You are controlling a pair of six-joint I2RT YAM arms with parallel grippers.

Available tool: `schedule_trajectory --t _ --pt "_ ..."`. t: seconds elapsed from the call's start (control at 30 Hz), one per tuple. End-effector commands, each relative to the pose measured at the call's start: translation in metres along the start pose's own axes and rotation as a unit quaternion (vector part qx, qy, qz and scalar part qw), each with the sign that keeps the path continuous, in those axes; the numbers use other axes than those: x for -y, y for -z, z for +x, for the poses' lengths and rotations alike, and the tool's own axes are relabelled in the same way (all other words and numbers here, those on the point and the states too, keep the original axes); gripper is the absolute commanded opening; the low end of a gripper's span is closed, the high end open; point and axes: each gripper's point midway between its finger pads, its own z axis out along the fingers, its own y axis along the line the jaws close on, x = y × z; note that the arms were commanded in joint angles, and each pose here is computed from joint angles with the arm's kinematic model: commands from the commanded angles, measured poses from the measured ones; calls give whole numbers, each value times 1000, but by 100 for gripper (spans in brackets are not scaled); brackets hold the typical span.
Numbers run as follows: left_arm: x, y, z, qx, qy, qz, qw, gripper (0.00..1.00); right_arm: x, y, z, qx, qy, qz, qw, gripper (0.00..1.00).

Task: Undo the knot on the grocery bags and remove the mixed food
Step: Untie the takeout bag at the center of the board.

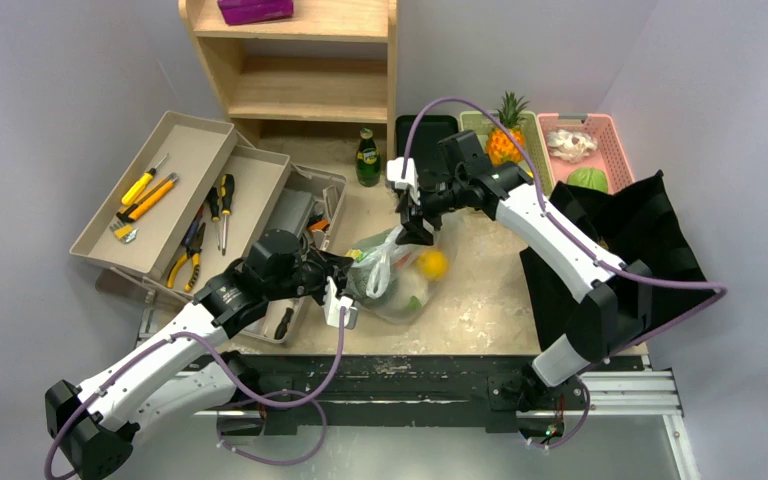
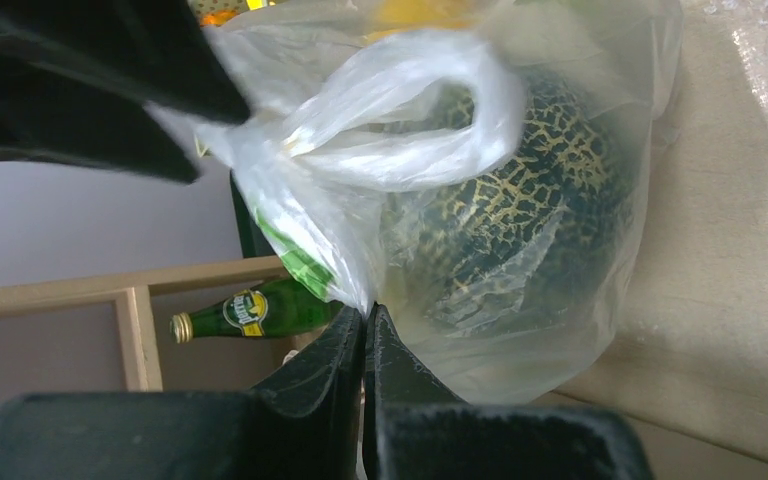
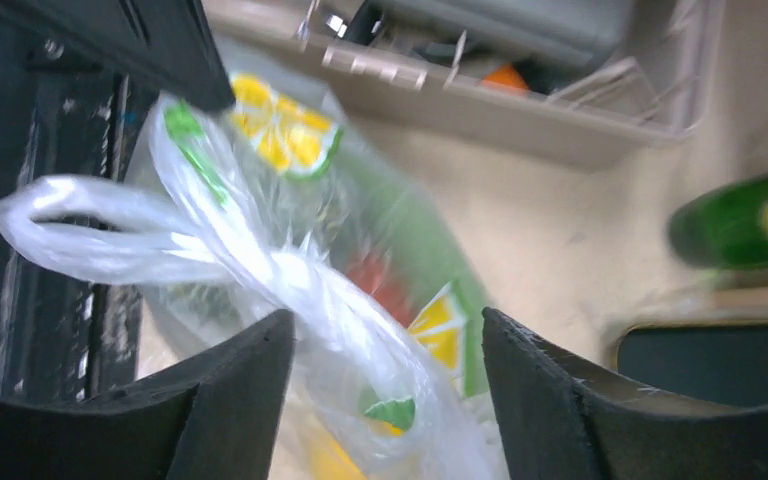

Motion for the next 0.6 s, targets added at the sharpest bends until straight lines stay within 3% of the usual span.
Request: schedule_trajectory --t 0.0,0.17,0.4,0.57 --pt "-31 7 -15 19 -35 -48 998 0 -28 4 28 -40 -7 -62 997 54" --pt "-37 11 3 -21 34 -72 997 0 -31 25 15 -38 7 -38 999 0" --pt "-64 46 41 -73 160 -159 972 0 8 59 -29 35 32 126 991 0" --pt "-18 44 60 -105 146 -130 975 0 13 69 -14 47 7 198 979 0"
